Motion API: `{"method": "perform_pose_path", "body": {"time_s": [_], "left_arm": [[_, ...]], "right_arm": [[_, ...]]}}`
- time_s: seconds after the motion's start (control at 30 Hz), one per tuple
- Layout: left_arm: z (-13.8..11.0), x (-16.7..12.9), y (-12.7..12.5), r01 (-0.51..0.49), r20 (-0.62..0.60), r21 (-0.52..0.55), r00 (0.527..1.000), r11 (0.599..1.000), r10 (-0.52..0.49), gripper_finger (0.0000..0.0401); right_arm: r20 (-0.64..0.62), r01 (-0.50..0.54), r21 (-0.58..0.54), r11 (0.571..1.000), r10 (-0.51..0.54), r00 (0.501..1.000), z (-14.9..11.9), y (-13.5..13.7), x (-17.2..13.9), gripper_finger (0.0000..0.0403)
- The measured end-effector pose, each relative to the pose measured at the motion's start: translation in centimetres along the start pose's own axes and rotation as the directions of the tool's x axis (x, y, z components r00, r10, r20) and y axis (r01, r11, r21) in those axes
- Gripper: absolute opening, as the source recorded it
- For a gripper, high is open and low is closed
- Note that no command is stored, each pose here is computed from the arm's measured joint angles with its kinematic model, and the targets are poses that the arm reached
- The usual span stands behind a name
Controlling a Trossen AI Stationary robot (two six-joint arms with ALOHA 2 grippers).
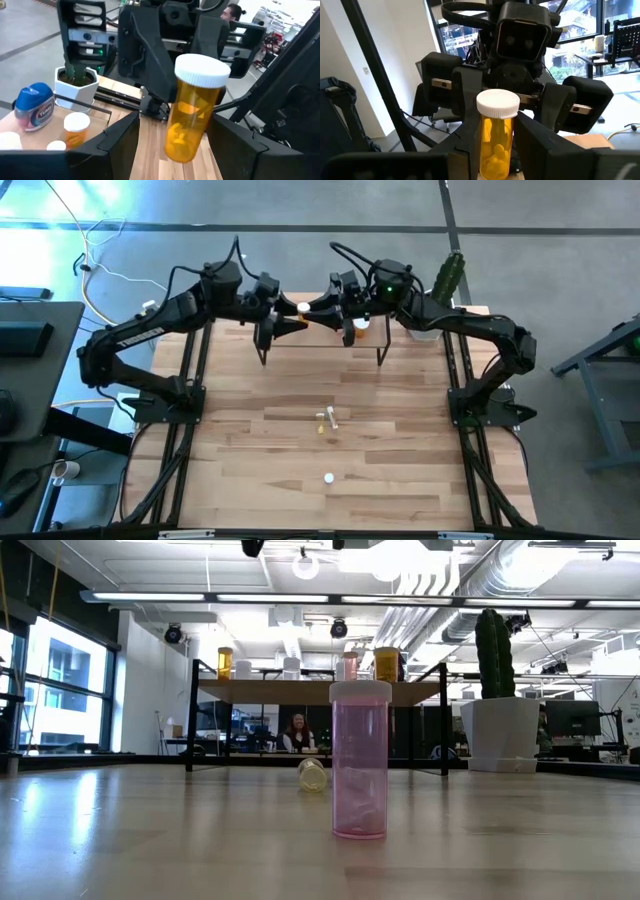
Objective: Pick and place medicine bottles onto shelf by color
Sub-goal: Put the orange pill bottle on the shelf
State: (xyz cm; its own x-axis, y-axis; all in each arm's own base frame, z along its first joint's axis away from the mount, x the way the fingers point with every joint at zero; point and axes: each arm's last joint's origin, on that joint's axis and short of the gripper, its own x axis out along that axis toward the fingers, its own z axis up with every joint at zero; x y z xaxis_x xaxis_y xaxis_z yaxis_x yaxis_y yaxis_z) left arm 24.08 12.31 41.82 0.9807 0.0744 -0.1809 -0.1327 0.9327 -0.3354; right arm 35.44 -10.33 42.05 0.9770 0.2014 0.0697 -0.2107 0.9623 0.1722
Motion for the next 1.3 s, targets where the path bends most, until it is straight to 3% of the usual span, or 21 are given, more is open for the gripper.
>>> {"method": "perform_pose_path", "body": {"time_s": [0.2,0.7,1.13,1.3], "left_arm": [[-0.07,0.27,0.15,-0.001,-0.003,0.002,1.000,1.000,0.001,0.0197],[-0.04,0.20,0.25,-0.002,-0.003,0.047,1.000,0.999,0.002,0.0093],[-0.17,0.21,0.30,-0.009,-0.014,0.058,1.000,0.998,0.010,0.0093],[-0.15,0.20,0.33,-0.013,-0.011,0.074,1.000,0.997,0.013,0.0093]], "right_arm": [[0.000,0.000,0.014,1.000,0.000,1.000,0.00,0.00,0.00,0.0090],[-0.010,0.010,0.022,1.000,-0.010,1.000,-0.10,-0.16,-0.06,0.0090],[-0.041,0.014,0.014,1.000,-0.014,0.999,-0.42,-0.25,-0.10,0.0091],[-0.075,0.015,0.031,0.999,-0.013,0.997,-0.76,-0.27,-0.12,0.0130]]}}
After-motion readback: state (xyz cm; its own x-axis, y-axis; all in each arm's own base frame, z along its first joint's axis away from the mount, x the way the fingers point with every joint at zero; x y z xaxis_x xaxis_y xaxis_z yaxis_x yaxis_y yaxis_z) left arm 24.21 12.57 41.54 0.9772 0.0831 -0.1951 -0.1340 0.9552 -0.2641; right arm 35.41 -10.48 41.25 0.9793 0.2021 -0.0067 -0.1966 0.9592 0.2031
